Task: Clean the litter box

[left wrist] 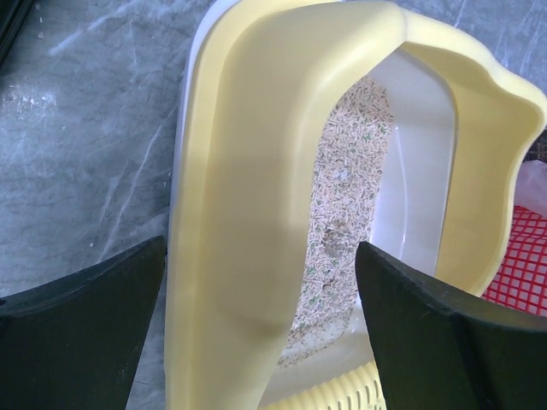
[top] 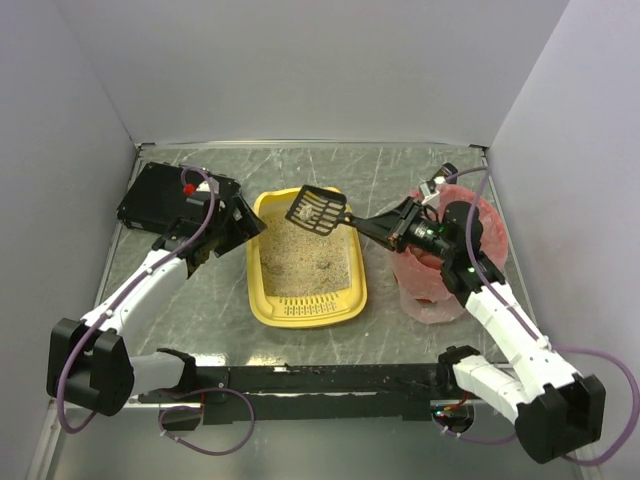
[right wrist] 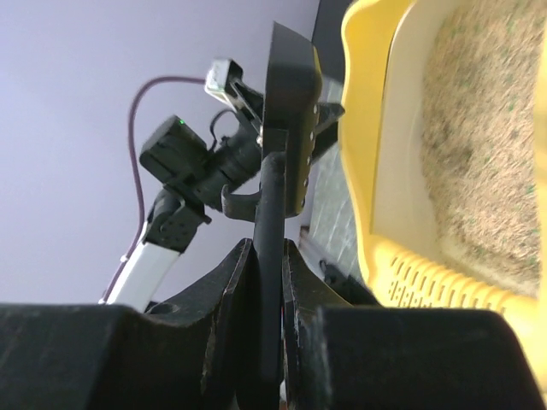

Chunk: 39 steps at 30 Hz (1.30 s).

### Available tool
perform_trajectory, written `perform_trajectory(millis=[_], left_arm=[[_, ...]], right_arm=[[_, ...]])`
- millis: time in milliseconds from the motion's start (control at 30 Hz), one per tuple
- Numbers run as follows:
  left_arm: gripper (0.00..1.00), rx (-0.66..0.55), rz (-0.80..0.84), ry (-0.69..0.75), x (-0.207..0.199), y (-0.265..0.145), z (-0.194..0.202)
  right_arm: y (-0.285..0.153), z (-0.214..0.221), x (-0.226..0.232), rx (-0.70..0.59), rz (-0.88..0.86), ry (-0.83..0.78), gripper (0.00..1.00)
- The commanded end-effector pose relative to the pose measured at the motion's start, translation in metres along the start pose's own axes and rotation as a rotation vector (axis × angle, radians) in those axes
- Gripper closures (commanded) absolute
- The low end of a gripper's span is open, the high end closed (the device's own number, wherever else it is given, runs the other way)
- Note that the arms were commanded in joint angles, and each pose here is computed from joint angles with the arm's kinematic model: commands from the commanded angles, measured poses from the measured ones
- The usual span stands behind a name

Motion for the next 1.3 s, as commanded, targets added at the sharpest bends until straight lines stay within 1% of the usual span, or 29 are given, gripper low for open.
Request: perform_trajectory(millis=[0,67,200,300,333,400,467,533,567,633,667,700,767,800,867,933,967,1000,1033,1067,1100,1167,1267], left_arm=[[0.03,-0.026,0.031,0.009,-0.011,0.002,-0.013],[0.03,-0.03,0.018,0.005,-0.009,0.002,-0.013],[0.03,-0.043,0.051,0.001,-0.012,-0.001,-0.012],[0.03,-0.05,0.044,-0.005,-0.011,0.0,-0.013],[0.03,-0.051,0.052,-0.004,-0.012,0.001,-0.013],[0.03,-0.051,0.049,-0.001,-0.011,0.002,-0.013],[0.03,-0.048,0.055,0.004,-0.013,0.001,-0.014],[0.03,-0.057,0.061,0.007,-0.013,0.001,-0.014],[0.03,-0.067,0.073,0.009,-0.014,0.0,-0.016],[0.03,-0.068,0.083,0.013,-0.016,0.0,-0.017],[0.03,-0.06,0.085,0.015,-0.017,0.001,-0.016],[0.03,-0.06,0.087,0.021,-0.017,0.001,-0.017],[0.03,-0.058,0.085,0.021,-0.017,0.003,-0.017],[0.03,-0.057,0.084,0.023,-0.016,0.003,-0.016],[0.03,-0.057,0.068,0.024,-0.014,0.005,-0.017],[0.03,-0.053,0.055,0.025,-0.011,0.007,-0.016],[0.03,-0.05,0.055,0.026,-0.011,0.008,-0.016],[0.03,-0.043,0.065,0.025,-0.012,0.008,-0.015],[0.03,-0.043,0.07,0.022,-0.013,0.009,-0.015],[0.03,-0.042,0.067,0.022,-0.012,0.01,-0.016],[0.03,-0.043,0.064,0.026,-0.011,0.01,-0.016],[0.03,-0.045,0.05,0.027,-0.009,0.013,-0.018],[0.03,-0.037,0.066,0.027,-0.01,0.015,-0.017]], right_arm=[[-0.007,-0.01,0.02,-0.025,-0.018,-0.038,1.0],[-0.006,-0.008,0.018,-0.008,-0.032,-0.023,1.0],[-0.016,-0.017,0.019,-0.051,-0.059,-0.004,1.0],[-0.027,-0.023,0.027,-0.077,-0.074,-0.025,1.0],[-0.034,-0.027,0.022,-0.087,-0.048,-0.007,1.0],[-0.046,-0.03,0.027,-0.104,-0.064,-0.024,1.0],[-0.06,-0.031,0.019,-0.103,-0.027,0.017,1.0],[-0.081,-0.041,0.017,-0.169,-0.005,0.001,1.0],[-0.088,-0.04,0.012,-0.172,0.028,0.037,1.0],[-0.104,-0.042,0.015,-0.196,0.033,-0.009,1.0],[-0.115,-0.044,0.008,-0.205,0.056,0.041,1.0],[-0.122,-0.046,0.006,-0.224,0.061,0.021,1.0],[-0.129,-0.048,0.002,-0.253,0.085,0.036,1.0],[-0.13,-0.05,0.004,-0.257,0.069,0.02,1.0],[-0.134,-0.051,0.002,-0.279,0.056,0.042,1.0],[-0.139,-0.055,-0.001,-0.317,0.089,0.051,1.0],[-0.143,-0.056,-0.004,-0.344,0.118,0.024,1.0],[-0.15,-0.063,-0.008,-0.413,0.163,0.022,1.0],[-0.154,-0.062,-0.006,-0.44,0.2,0.029,1.0],[-0.157,-0.062,-0.005,-0.47,0.237,-0.015,1.0],[-0.164,-0.069,-0.007,-0.545,0.301,-0.031,1.0],[-0.172,-0.069,0.001,-0.599,0.368,-0.073,1.0],[-0.181,-0.073,-0.001,-0.662,0.462,-0.076,1.0]])
Point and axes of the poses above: each gripper's point midway between its finger pads, its own y axis out along the fingers, its own x axis along the line the jaws close on, z = x × y, the point moved 4 cm from there along -y, back along the fingers
